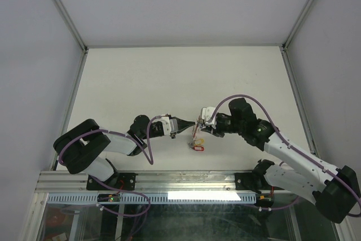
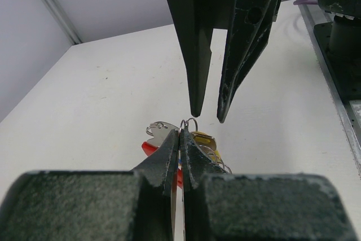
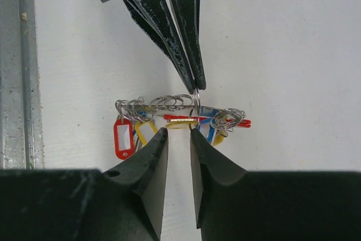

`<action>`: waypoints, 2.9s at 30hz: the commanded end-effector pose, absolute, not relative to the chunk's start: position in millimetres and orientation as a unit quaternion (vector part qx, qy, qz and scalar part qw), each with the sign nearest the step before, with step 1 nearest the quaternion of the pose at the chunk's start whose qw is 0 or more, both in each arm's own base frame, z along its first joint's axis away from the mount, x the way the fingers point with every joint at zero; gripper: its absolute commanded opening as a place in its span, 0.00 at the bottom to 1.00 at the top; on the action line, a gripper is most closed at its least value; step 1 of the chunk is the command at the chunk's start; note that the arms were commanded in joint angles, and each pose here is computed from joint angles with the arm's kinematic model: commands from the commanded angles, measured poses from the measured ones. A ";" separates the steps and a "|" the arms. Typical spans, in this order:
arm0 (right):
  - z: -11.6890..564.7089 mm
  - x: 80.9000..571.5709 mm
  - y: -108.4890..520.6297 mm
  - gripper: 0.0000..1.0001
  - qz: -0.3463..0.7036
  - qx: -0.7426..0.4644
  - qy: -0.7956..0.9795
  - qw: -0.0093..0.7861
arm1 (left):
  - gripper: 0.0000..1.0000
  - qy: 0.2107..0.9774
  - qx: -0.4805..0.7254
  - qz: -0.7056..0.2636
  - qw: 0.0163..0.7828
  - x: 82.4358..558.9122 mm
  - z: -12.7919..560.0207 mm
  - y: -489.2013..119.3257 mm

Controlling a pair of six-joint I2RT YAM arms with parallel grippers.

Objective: Put the keys on the keyring

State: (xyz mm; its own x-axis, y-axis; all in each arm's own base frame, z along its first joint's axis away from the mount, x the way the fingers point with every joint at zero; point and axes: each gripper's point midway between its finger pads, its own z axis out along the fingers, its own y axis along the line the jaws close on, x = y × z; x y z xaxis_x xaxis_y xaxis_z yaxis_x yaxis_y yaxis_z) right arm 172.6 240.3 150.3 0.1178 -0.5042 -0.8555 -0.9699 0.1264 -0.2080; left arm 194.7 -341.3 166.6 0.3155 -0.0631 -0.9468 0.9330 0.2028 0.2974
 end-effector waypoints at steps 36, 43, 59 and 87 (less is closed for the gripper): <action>186.7 194.3 270.3 0.24 0.253 -0.612 0.552 0.507 | 0.00 0.405 0.505 -0.399 0.649 189.8 178.3 -343.0; 195.1 192.1 271.7 0.22 0.259 -0.609 0.543 0.517 | 0.00 0.406 0.506 -0.400 0.648 190.0 177.0 -343.3; 180.7 188.1 251.9 0.22 0.228 -0.615 0.569 0.497 | 0.00 0.408 0.504 -0.395 0.651 191.2 177.6 -341.9; 182.0 184.0 275.6 0.20 0.270 -0.623 0.546 0.491 | 0.00 0.408 0.507 -0.396 0.648 190.9 175.3 -342.8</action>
